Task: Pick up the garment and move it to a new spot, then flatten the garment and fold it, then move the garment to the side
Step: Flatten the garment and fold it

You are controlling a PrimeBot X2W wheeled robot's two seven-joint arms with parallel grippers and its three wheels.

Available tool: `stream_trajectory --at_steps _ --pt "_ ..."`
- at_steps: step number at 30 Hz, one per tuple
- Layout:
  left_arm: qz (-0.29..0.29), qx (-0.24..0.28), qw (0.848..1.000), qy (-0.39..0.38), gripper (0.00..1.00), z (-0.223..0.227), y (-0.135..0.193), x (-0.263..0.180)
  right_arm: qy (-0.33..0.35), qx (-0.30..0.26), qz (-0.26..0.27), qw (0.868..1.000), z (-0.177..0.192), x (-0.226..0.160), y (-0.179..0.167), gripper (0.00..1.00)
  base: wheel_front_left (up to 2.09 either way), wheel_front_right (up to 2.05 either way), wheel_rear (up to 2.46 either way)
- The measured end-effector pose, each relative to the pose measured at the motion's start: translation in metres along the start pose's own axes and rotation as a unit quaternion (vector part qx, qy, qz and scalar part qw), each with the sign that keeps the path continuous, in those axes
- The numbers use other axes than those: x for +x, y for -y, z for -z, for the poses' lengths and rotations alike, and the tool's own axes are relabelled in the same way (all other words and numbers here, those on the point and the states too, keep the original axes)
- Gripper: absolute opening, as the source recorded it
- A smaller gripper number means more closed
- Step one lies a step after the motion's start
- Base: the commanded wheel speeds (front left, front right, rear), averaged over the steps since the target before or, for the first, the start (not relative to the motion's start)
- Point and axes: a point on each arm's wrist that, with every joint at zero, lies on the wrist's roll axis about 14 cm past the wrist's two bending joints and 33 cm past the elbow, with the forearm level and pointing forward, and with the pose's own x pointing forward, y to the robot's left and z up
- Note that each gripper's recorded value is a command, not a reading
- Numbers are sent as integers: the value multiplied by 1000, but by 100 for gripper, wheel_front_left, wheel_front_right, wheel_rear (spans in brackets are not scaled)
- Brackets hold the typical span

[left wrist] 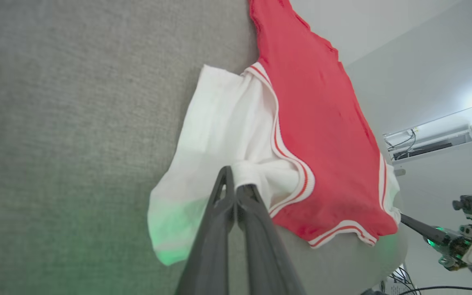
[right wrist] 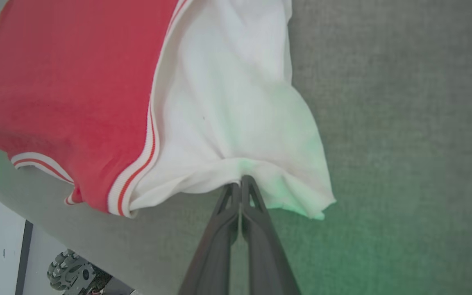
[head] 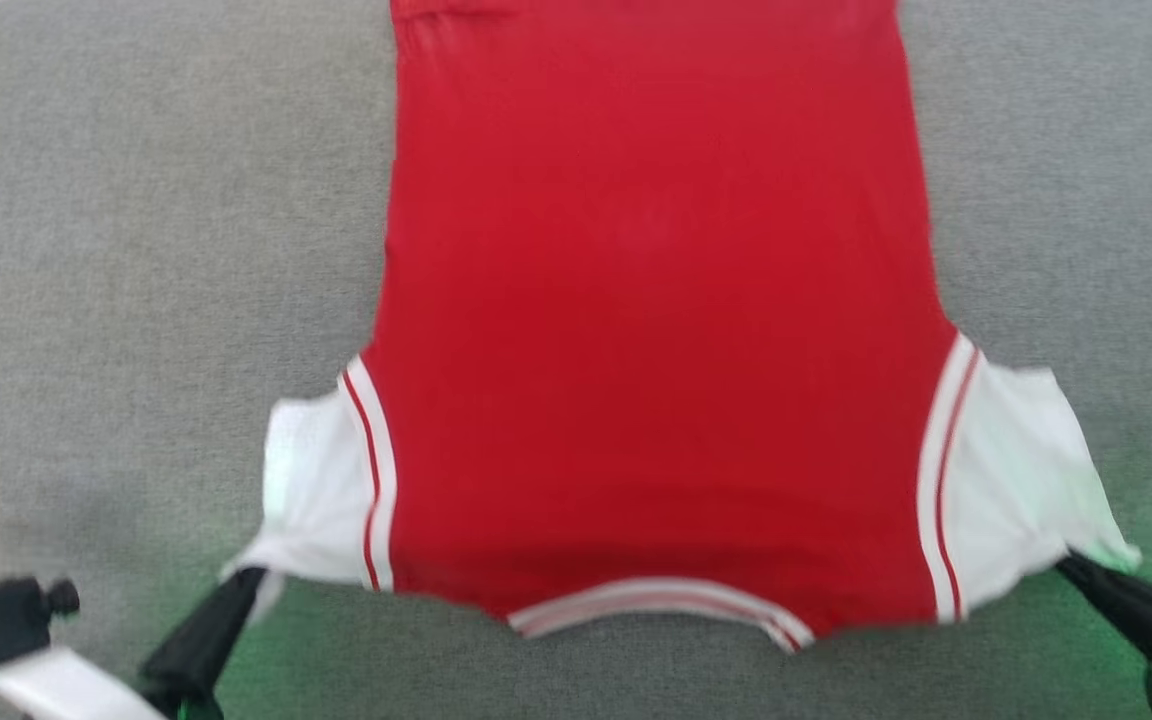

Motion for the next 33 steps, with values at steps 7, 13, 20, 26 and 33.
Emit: stream_trajectory --at_steps 7,13,20,26,33 --pt "-4 -21 1000 -21 0 16 3 -22 -14 9 6 1000 10 -17 -6 0 0 0 0" --pt "10 -26 1000 -13 0 20 13 -14 -39 0 14 999 15 -7 -13 0 0 0 0" --pt "13 -20 999 -37 0 36 14 -6 -66 -9 39 997 25 6 -8 73 0 0 0" --pt "17 -16 999 -39 0 36 15 -2 -14 -35 48 998 -14 4 -7 100 0 0 0" --pt "33 -4 999 -40 0 34 22 7 113 -123 90 982 -134 -7 3 100 0 0 0"
